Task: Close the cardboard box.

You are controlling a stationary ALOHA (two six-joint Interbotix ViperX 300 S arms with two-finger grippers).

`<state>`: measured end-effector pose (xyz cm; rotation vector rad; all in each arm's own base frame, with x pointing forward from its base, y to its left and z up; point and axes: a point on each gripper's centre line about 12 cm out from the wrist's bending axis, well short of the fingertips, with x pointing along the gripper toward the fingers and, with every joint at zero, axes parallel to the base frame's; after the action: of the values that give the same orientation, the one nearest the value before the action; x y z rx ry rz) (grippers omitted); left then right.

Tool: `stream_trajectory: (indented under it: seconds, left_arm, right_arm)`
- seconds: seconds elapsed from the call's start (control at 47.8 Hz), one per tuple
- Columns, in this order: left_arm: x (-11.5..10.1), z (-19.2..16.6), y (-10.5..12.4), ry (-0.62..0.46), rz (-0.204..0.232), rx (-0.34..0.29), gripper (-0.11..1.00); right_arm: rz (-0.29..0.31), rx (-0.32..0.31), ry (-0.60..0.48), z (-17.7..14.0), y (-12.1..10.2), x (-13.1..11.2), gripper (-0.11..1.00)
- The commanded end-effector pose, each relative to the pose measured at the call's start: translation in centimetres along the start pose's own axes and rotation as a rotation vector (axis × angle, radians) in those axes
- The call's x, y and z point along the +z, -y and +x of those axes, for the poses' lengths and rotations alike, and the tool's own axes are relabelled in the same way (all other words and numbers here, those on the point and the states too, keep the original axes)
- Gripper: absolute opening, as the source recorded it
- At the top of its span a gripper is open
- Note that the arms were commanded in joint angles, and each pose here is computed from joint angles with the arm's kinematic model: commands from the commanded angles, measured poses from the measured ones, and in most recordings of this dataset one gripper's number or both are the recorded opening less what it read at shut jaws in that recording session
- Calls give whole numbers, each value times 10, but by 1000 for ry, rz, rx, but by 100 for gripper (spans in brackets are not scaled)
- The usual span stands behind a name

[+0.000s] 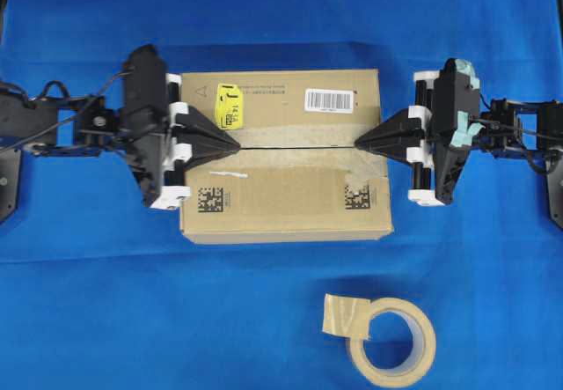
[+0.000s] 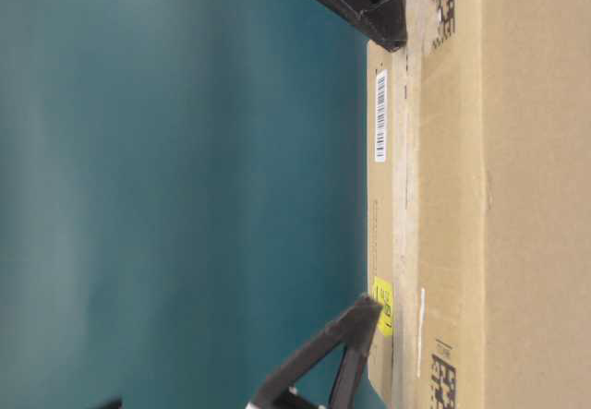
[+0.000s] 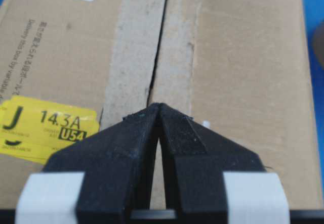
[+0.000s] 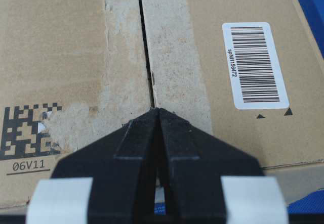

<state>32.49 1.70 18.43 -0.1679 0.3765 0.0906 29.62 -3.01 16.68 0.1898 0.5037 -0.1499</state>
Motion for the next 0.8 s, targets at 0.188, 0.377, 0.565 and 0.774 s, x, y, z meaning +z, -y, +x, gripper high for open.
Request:
stream_trajectory:
  seconds: [0.188,0.377,0.565,0.774]
  left_arm:
    - [-10,-21,-2,168,56,-15,1]
    - [-28,-27,-7,183,59,-9,1]
    - [-36,-24,-9,177,60,-7,1]
    - [-44,-19,-10,157,61,-2,1]
  right_arm:
    - [10,-3,14,0,1,4,0]
    - [10,-3,14,0,1,4,0]
    - [13,-3,13,0,1,3,0]
    - [19,-3,14,0,1,4,0]
